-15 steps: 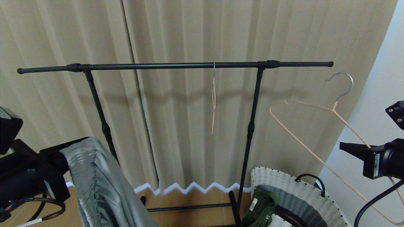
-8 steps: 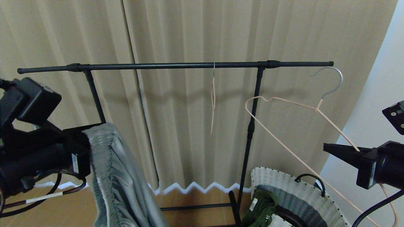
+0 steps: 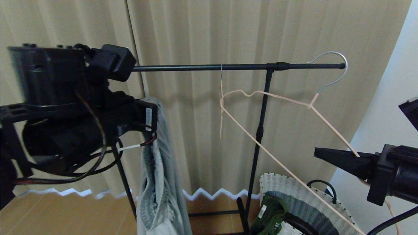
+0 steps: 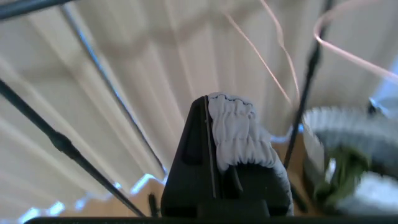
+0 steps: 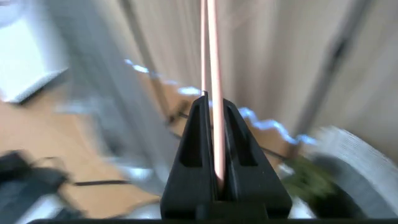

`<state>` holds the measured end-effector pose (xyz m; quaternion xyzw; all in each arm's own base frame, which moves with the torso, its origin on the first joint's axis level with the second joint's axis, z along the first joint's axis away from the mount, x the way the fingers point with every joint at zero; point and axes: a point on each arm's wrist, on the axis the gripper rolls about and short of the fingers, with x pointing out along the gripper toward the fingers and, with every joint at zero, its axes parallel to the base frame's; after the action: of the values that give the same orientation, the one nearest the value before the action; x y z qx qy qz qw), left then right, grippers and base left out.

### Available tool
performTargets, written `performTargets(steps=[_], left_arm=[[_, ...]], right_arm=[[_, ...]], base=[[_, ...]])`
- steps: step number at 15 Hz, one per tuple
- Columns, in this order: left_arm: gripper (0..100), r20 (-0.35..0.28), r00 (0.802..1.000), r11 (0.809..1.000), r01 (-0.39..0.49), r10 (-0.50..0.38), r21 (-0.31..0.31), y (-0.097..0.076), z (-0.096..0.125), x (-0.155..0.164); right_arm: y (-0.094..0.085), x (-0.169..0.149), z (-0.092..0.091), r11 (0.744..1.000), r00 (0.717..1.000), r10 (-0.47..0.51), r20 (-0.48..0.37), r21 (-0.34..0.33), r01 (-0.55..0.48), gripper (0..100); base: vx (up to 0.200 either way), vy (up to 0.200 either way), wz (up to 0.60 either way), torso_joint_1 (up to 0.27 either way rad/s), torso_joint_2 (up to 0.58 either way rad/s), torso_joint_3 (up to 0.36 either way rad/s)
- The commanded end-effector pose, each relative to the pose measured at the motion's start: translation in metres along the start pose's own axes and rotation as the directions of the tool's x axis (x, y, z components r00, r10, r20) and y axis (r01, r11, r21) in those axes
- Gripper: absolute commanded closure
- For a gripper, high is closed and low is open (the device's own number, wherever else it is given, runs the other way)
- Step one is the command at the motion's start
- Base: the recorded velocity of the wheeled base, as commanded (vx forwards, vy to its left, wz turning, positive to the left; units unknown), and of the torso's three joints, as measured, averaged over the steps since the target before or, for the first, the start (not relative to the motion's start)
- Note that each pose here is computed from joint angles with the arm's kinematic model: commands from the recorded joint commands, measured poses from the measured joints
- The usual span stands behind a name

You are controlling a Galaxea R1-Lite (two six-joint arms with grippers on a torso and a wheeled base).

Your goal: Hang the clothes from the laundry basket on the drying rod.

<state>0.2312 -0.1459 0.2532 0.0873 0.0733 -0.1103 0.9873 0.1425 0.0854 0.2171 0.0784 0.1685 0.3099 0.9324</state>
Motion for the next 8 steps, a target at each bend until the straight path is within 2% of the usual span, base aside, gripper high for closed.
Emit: performTargets(steps=[1, 2, 3, 8], left_arm=[[100, -0.048, 0.998, 0.999, -0.038, 0.037, -0.024, -0.023, -0.006, 0.038], [100, -0.055, 0.993, 0.993, -0.109, 0.107, -0.037, -0.027, -0.006, 0.050], [100, -0.050, 0.989, 0.989, -0.141, 0.139, -0.044, -0.027, -0.004, 0.056], [100, -0.033, 0.986, 0.984, -0.166, 0.164, -0.060, -0.024, 0.002, 0.062]], right_arm=[[0.009, 0.001, -0.002, 0.998, 0.998, 0.063, -0.004, 0.008, -0.063, 100], [0.019, 0.001, -0.004, 0.992, 0.993, 0.121, -0.010, 0.022, -0.121, 100], [0.024, 0.000, -0.005, 0.988, 0.988, 0.154, -0.020, 0.015, -0.153, 100], [0.038, -0.006, -0.020, 0.970, 0.967, 0.242, -0.075, -0.004, -0.243, 100]], base=[[0.000, 0.000, 0.00, 0.000, 0.00, 0.000], [0.000, 0.000, 0.00, 0.000, 0.00, 0.000], [0.000, 0.000, 0.00, 0.000, 0.00, 0.000], [0.000, 0.000, 0.00, 0.000, 0.00, 0.000]])
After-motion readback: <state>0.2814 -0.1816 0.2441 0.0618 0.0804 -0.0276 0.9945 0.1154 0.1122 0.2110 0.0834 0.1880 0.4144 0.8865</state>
